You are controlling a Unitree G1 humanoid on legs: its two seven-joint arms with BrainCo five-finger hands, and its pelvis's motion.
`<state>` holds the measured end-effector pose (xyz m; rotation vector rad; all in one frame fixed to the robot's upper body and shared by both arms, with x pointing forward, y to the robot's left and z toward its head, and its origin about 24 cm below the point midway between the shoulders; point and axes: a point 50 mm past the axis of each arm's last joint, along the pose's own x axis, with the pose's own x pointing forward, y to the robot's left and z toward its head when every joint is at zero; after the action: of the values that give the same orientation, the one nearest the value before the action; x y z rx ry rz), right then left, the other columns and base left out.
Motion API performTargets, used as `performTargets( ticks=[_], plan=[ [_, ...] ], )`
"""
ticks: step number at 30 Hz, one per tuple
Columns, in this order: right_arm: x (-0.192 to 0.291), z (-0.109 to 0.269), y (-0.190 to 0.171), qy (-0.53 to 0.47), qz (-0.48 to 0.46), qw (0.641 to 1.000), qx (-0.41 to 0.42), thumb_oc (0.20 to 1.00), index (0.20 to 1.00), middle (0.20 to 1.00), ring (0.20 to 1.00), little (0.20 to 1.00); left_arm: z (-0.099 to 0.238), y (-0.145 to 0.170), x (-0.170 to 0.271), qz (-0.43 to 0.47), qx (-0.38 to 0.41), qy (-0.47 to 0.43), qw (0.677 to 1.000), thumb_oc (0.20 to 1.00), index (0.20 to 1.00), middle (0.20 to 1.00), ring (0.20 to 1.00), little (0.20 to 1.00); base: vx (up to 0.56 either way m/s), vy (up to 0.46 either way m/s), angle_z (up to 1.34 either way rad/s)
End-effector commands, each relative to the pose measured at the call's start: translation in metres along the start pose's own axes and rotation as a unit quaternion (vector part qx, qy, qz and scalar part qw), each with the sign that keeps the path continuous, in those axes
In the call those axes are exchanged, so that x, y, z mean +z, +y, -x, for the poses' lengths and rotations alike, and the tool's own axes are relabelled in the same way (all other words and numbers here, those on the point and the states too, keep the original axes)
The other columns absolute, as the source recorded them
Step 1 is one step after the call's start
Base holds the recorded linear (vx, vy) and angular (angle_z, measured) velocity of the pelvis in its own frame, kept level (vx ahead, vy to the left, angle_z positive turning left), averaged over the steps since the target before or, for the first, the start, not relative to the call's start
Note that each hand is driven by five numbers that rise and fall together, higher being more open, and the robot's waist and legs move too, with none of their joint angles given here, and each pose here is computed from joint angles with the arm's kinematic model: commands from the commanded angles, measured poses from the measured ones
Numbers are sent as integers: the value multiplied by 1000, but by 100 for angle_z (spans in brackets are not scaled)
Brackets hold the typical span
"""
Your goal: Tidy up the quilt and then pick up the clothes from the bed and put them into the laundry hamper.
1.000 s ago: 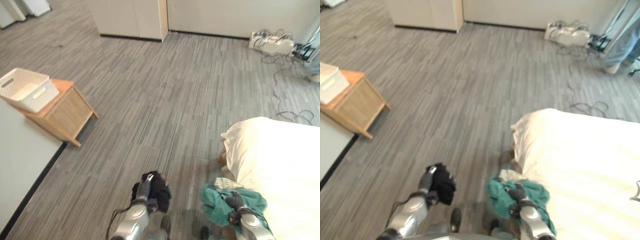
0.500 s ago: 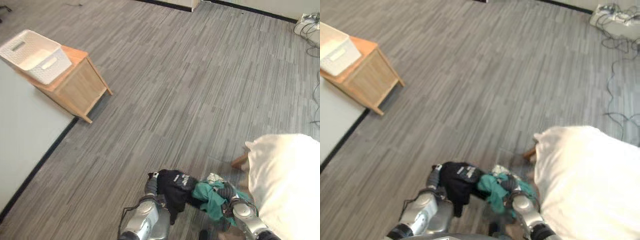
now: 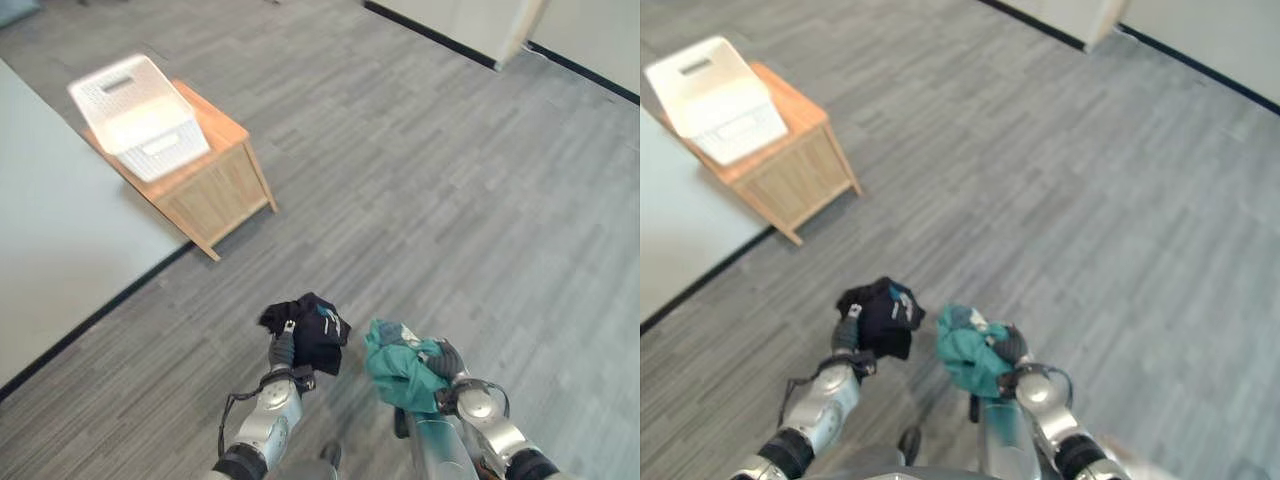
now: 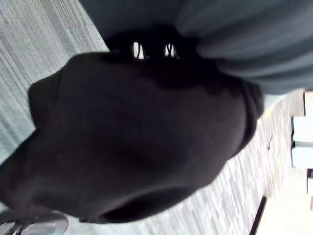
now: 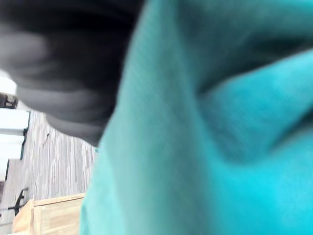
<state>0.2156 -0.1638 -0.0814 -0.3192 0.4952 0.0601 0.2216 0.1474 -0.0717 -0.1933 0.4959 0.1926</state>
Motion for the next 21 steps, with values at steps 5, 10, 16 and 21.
performTargets(
  ticks=[5,10,16,21],
  plan=[
    [35,-6,-17,-94,80,991,-49,200,200,200,200,200,6,-8,11,113,-1,-42,993,200,200,200,200,200,340,-321,72],
    [41,-7,-6,-106,109,988,-18,200,200,200,200,200,18,9,-4,124,41,-26,991,200,200,200,200,200,438,-275,-17],
    [31,-9,-3,-84,96,991,-32,200,200,200,200,200,25,14,-15,99,78,-16,992,200,200,200,200,200,487,-70,6],
    [23,-2,-60,-63,33,996,-52,200,200,200,200,200,27,38,-21,67,110,-4,992,200,200,200,200,200,565,-27,72]
  ],
)
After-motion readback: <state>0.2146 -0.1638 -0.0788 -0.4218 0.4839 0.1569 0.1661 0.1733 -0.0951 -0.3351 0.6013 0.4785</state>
